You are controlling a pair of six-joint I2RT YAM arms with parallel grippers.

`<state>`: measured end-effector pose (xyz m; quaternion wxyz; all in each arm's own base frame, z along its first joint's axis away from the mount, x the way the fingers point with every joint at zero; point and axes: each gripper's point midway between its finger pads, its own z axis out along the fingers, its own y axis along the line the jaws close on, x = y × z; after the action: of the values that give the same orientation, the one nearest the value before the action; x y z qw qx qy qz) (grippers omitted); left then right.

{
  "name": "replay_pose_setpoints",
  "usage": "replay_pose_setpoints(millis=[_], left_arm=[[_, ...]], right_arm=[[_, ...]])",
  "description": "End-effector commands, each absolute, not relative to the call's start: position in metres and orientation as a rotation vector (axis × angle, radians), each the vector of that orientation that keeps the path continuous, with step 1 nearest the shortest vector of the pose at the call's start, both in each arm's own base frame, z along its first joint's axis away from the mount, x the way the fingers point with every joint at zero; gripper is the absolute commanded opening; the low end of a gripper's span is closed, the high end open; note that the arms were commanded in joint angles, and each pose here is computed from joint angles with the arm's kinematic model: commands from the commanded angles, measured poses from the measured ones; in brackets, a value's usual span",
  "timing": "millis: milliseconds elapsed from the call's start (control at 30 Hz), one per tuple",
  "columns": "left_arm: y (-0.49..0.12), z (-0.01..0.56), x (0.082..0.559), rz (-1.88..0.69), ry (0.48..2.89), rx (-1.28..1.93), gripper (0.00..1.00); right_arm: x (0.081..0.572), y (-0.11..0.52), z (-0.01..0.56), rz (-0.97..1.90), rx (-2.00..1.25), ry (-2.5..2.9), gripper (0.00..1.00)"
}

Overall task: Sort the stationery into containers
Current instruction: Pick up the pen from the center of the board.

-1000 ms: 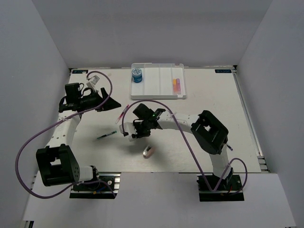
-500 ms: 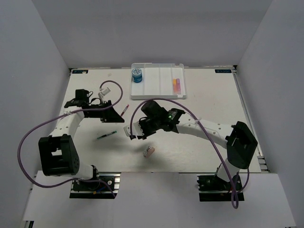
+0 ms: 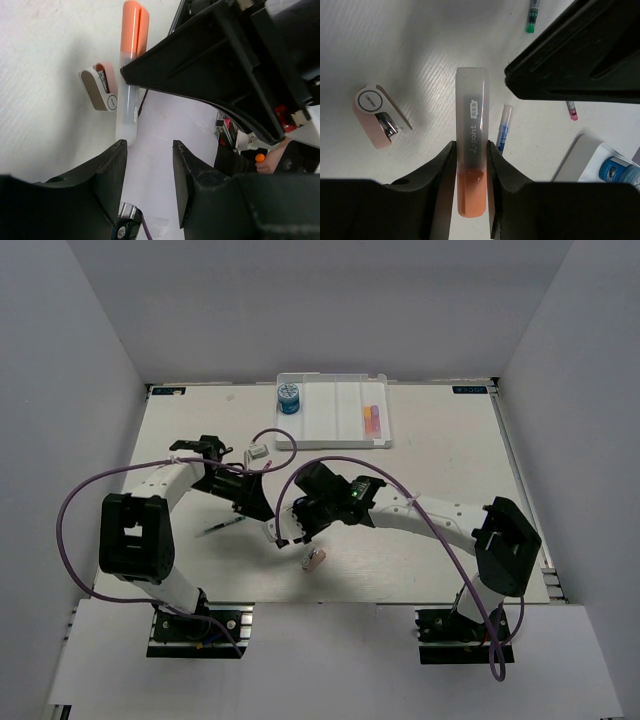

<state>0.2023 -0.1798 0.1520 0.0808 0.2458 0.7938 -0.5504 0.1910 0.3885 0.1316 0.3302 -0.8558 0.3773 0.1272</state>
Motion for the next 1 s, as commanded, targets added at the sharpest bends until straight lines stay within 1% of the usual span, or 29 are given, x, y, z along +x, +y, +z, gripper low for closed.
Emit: replay_pose_setpoints(millis=[0,333,600,733,967], left_arm=[[-0.186,0.153,0.197,-1.619,2.343,0.794,0.51],[-0.199,0.146,0.210,-1.495,2.352,0.803,0.52],[-0.204,0.139,0.208,-1.473,2.369,0.829,0.50],[-0.205,0.141,0.203,-1.515,2.358,0.830,0.46],[-0.206,0.142,0.191,-1.598,2.353,0.843,0.46]], right_arm=[[0.190,0.389,0.149,0.296,-2.216,0.912,0.00],[0.182,0.394,0.162,0.301,-2.198,0.871,0.00],[0.175,0.393,0.162,0.297,-2.204,0.848,0.00],[0.176,0.392,0.159,0.294,-2.209,0.868,0.00],[0.178,0.390,0.154,0.283,-2.208,0.889,0.00]])
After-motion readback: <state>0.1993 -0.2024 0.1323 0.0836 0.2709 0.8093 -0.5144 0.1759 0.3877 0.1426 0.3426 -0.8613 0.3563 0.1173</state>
